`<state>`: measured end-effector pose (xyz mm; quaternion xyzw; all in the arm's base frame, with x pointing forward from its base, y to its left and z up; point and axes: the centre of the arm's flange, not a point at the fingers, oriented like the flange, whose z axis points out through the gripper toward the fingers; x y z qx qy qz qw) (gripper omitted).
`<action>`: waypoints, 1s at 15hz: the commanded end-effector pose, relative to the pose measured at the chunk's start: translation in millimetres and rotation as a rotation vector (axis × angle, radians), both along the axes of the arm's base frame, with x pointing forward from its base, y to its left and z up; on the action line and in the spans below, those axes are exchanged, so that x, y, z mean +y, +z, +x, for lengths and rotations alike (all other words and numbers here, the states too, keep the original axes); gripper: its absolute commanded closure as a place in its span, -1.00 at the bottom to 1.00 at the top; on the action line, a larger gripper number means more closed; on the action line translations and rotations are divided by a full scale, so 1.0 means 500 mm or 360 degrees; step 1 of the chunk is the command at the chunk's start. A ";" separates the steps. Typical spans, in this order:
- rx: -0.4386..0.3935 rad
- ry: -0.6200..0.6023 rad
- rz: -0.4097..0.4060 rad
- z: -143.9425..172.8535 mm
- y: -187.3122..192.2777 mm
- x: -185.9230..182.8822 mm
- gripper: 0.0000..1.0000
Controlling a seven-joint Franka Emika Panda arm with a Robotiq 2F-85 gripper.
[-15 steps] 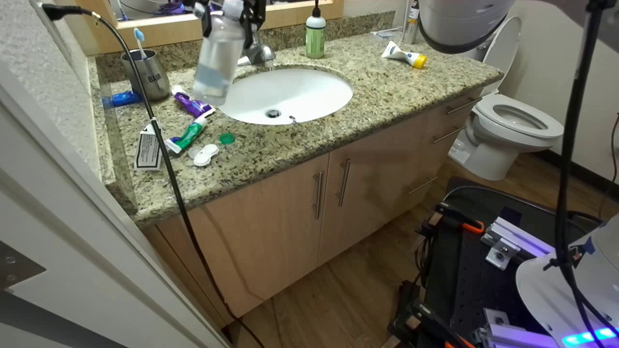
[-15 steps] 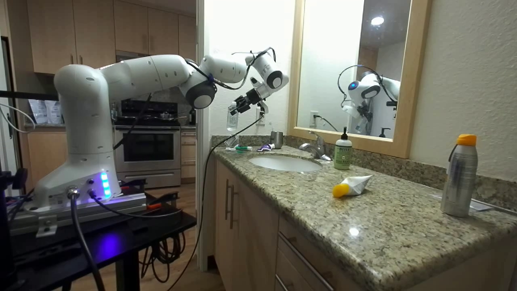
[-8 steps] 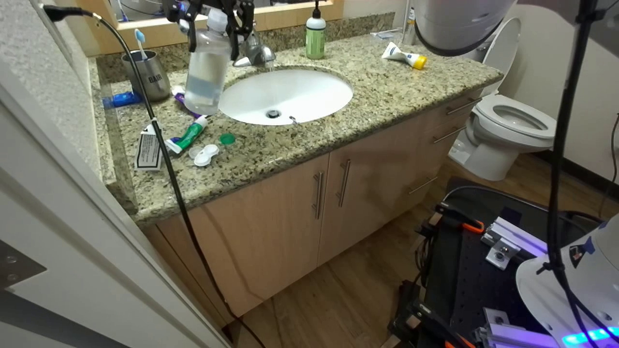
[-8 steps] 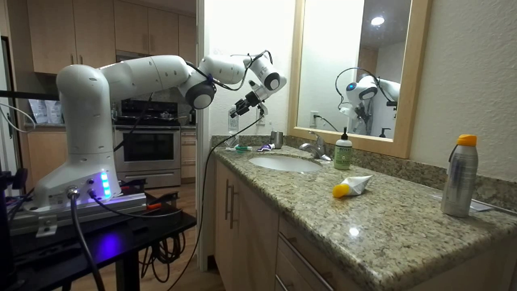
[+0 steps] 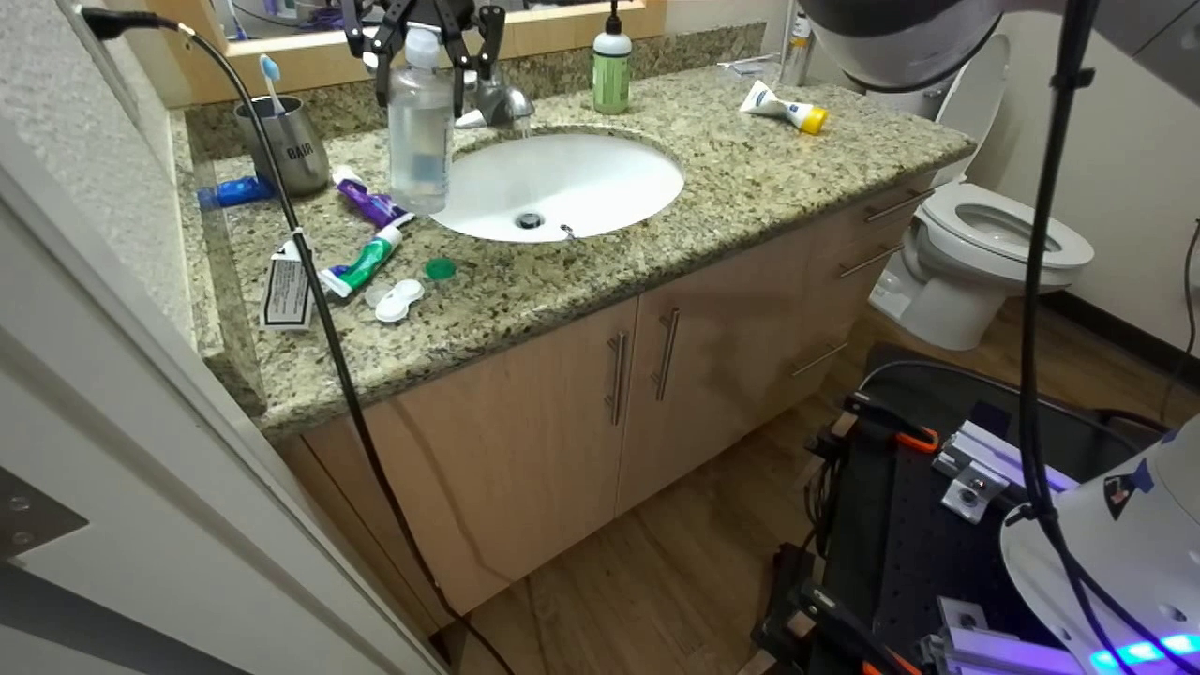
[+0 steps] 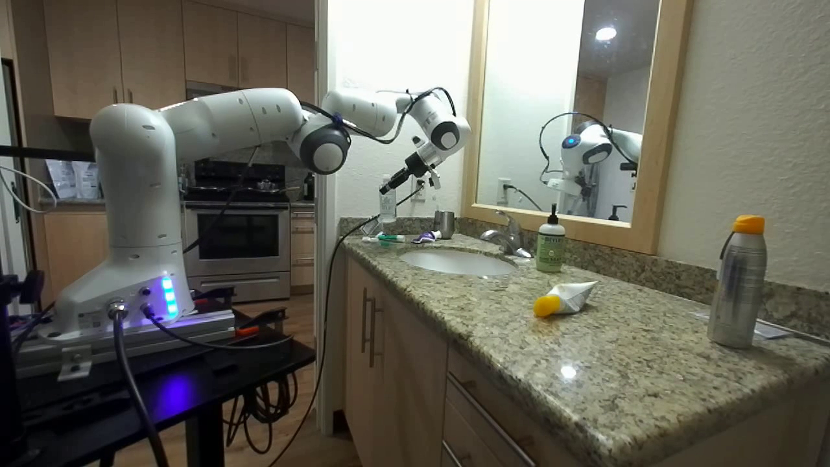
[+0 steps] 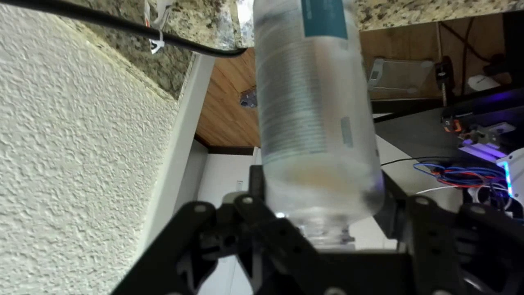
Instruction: Move the clear bottle to the left
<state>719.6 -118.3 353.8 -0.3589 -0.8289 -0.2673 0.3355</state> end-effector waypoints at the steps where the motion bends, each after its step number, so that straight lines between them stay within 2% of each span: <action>1: 0.0004 -0.0015 -0.0013 0.001 0.001 -0.003 -0.24; 2: 0.0005 -0.0022 -0.0022 0.000 0.003 -0.005 0.26; 6: 0.0119 -0.0159 -0.0051 -0.007 -0.032 -0.042 0.26; 10: 0.0271 -0.0308 -0.0009 -0.019 -0.061 -0.075 0.26; 11: 0.0223 -0.0225 -0.0057 -0.008 -0.063 -0.060 0.26; 12: 0.0242 -0.0241 -0.0051 -0.010 -0.071 -0.066 -0.24; 14: 0.0249 -0.0240 -0.0054 -0.010 -0.076 -0.066 -0.24; 15: 0.0248 -0.0235 -0.0054 -0.009 -0.076 -0.061 0.26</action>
